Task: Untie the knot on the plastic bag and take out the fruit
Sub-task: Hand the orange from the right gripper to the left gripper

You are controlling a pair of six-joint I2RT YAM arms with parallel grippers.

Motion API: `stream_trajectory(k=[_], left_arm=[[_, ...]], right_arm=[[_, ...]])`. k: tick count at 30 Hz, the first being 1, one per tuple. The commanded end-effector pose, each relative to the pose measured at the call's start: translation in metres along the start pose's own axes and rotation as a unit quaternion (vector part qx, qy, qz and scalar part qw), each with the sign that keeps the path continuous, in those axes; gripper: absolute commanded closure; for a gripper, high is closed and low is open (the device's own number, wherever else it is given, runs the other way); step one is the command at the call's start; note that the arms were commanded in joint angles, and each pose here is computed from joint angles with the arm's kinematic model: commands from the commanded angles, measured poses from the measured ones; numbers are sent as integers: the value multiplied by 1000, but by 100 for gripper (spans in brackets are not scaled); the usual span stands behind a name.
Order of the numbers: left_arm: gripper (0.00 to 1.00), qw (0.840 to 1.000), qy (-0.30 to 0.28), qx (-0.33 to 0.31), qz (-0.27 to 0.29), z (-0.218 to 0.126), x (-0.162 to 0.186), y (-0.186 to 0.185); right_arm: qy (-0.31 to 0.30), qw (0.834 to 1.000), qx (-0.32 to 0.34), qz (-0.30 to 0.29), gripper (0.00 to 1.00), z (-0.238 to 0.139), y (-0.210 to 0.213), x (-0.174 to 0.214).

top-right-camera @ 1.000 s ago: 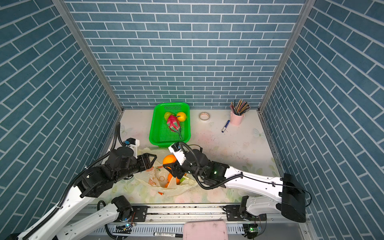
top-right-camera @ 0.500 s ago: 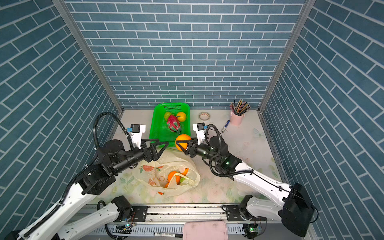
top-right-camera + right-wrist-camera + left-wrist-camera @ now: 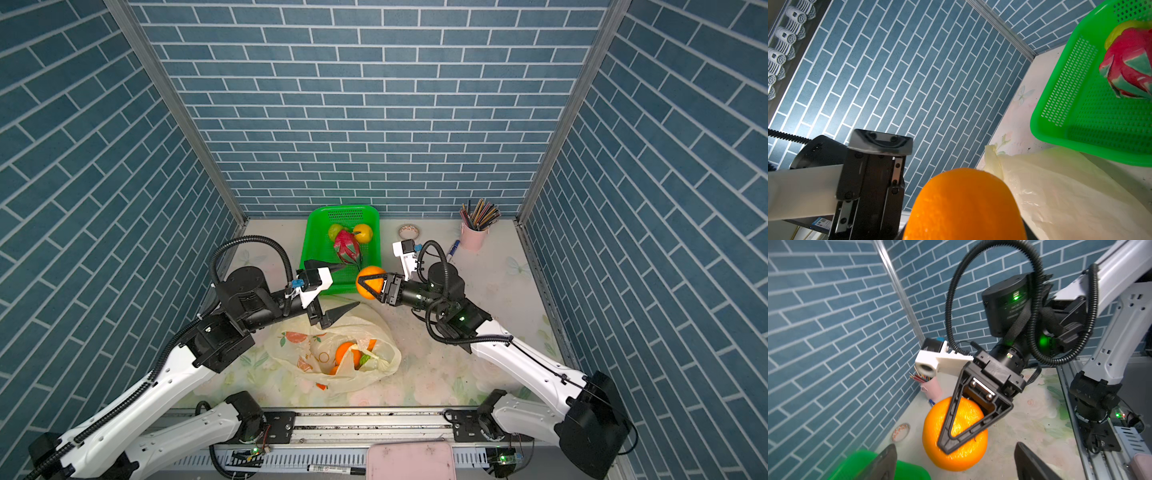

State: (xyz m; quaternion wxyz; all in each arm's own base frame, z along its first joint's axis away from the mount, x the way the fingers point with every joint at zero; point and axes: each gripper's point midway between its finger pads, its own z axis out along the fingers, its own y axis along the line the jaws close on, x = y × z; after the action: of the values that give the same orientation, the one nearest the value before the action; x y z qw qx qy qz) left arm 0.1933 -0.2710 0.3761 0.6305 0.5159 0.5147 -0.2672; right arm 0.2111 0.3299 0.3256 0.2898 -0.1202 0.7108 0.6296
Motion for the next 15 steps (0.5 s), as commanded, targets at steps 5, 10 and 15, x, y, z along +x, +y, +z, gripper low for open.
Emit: stream_trajectory(k=[5, 10, 15], left_arm=[[11, 988, -28, 69, 134, 18, -5, -14], [11, 984, -8, 79, 157, 31, 6, -12], [11, 982, -1, 83, 169, 43, 14, -8]], right_arm=[[1, 999, -36, 4, 53, -12, 29, -4], [6, 999, -43, 0, 54, -13, 34, -3], [13, 998, -55, -4, 54, -13, 39, -2]])
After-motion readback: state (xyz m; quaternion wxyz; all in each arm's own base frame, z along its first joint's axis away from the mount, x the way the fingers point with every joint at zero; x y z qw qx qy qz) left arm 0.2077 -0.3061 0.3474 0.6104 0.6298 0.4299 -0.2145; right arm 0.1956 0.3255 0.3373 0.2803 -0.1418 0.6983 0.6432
